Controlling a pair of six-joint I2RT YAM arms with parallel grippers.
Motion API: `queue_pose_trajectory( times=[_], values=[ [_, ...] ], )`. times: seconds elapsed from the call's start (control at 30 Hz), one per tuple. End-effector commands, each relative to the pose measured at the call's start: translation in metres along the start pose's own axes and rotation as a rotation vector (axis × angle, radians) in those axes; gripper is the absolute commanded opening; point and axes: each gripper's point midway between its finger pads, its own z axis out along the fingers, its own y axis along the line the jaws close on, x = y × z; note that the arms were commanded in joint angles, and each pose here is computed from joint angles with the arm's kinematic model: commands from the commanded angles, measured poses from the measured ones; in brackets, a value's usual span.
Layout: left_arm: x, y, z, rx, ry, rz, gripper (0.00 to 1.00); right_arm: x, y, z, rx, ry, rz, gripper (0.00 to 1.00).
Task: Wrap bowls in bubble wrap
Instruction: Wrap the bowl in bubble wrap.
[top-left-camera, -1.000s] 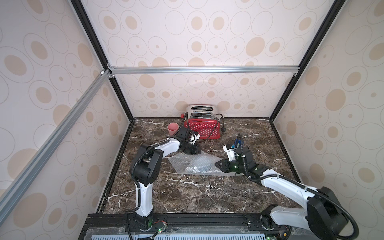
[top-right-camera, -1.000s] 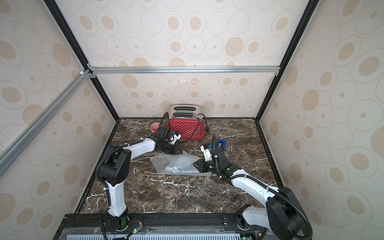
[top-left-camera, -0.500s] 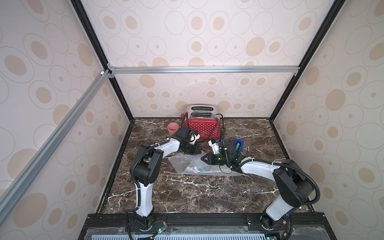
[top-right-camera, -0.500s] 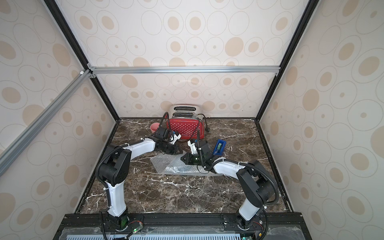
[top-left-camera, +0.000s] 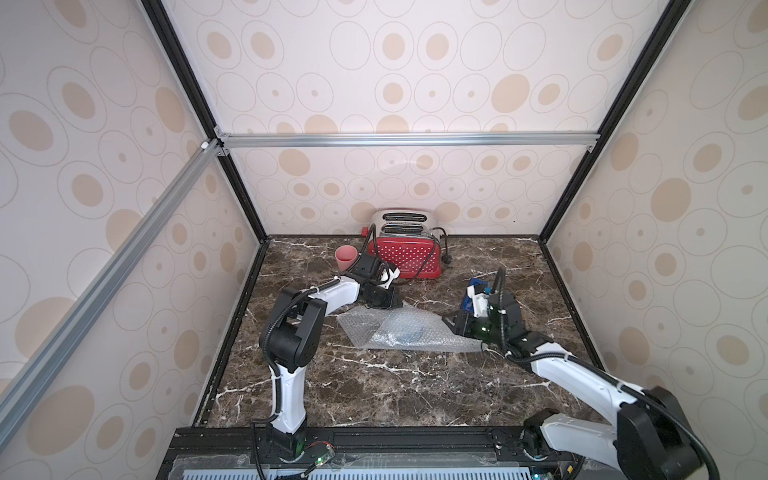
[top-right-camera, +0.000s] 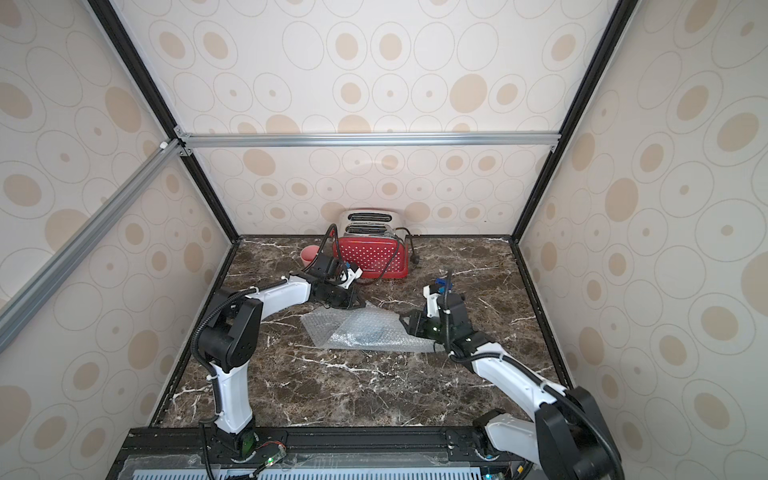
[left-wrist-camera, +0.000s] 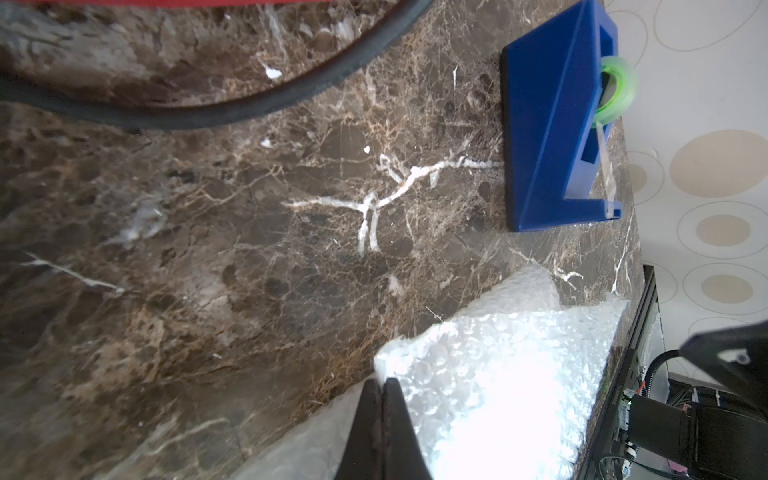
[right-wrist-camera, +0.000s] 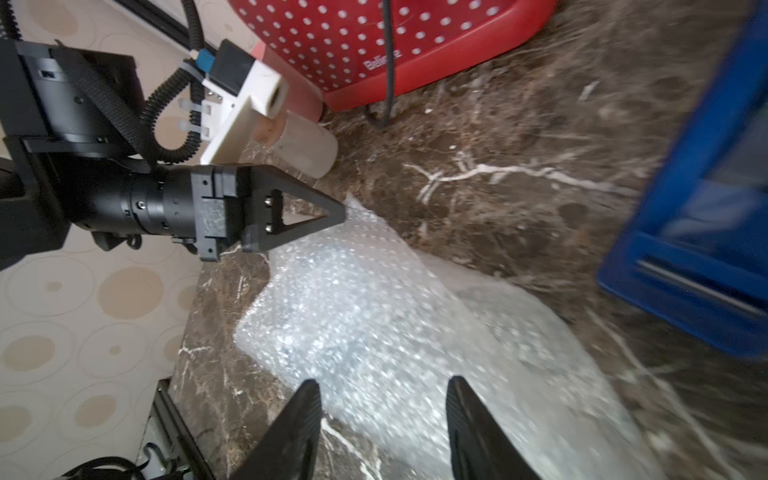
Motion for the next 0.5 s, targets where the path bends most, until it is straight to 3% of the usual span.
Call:
queue_pose_trajectory(
  times=[0.0, 0.17, 0.47],
  values=[
    [-0.005, -0.002, -0.005, 0.002, -0.014, 0.01, 0.0, 0.023, -0.036, -0.02, 0.135, 0.051, 0.03, 0.54],
    [-0.007, -0.004, -0.006, 0.006, -0.018, 0.016, 0.0, 0.036, -0.063, -0.038, 0.22, 0.037, 0.132, 0.6],
    [-0.006, -0.003, -0.005, 0.005, -0.013, 0.015, 0.0, 0.061, -0.092, -0.029, 0.316, 0.077, 0.266, 0.6]
  ],
)
